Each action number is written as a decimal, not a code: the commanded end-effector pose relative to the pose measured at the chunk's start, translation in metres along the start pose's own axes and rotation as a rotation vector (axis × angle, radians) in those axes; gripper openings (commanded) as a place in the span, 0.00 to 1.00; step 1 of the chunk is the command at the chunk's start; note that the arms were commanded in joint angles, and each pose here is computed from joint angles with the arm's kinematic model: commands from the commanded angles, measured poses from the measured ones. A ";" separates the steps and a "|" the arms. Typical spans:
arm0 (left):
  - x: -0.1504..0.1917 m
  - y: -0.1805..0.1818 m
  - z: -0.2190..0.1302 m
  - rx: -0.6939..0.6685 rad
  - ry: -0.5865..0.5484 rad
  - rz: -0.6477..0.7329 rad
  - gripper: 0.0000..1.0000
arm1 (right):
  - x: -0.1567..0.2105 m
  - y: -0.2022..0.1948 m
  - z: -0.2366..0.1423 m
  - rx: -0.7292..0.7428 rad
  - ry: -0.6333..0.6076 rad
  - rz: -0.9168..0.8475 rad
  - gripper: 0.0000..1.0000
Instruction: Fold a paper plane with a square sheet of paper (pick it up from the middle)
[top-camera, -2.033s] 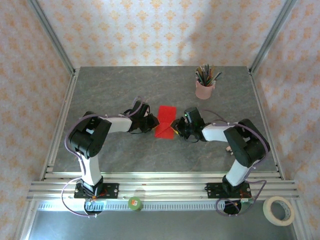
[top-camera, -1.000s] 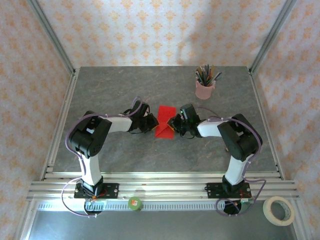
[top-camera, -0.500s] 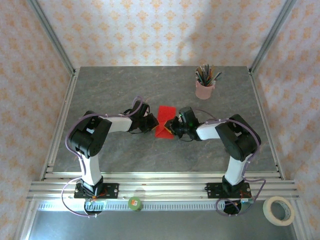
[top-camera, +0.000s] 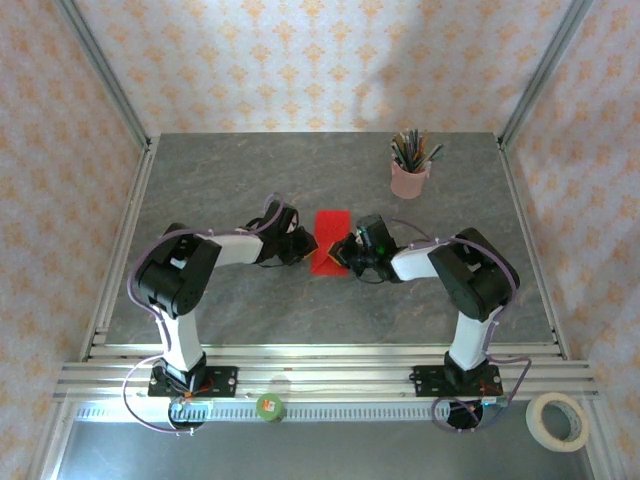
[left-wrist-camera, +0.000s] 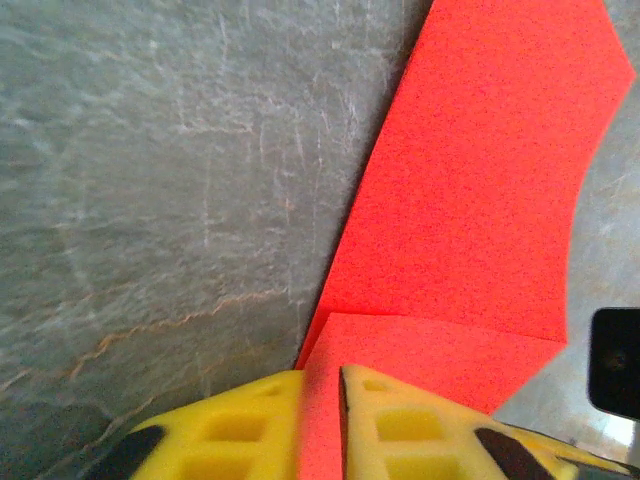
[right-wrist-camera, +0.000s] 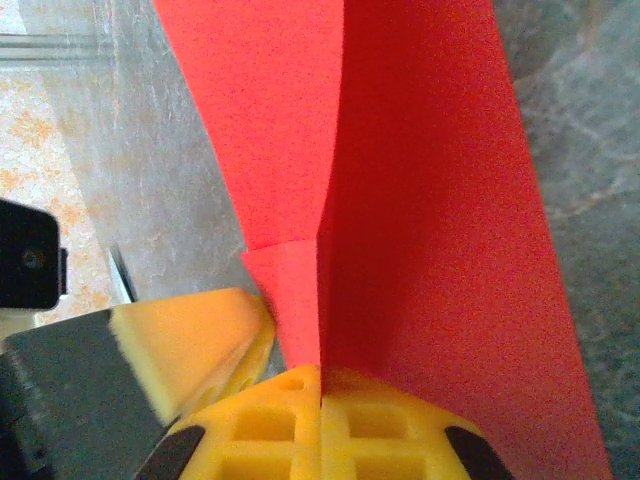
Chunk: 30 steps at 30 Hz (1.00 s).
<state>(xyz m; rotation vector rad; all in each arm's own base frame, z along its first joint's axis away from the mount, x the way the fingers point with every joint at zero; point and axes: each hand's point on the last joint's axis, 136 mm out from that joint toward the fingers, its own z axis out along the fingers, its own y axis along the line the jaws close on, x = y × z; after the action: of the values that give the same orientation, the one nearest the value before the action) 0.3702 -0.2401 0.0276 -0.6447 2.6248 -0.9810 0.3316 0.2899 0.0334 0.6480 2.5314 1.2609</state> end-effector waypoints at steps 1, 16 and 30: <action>-0.019 -0.016 -0.032 0.072 -0.093 -0.005 0.28 | -0.009 0.021 -0.011 -0.053 -0.066 -0.068 0.01; -0.027 -0.074 -0.142 0.628 -0.213 0.082 0.89 | 0.007 0.145 -0.071 -0.466 0.024 -0.368 0.00; -0.003 -0.098 -0.143 0.775 -0.095 0.142 0.87 | 0.024 0.167 -0.087 -0.588 0.122 -0.381 0.00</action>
<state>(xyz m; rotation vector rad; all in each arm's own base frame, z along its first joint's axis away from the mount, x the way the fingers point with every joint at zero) 0.3519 -0.2136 0.1777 -0.4082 1.9930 -1.6337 0.3258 0.3280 0.1882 0.0341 2.1540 1.7256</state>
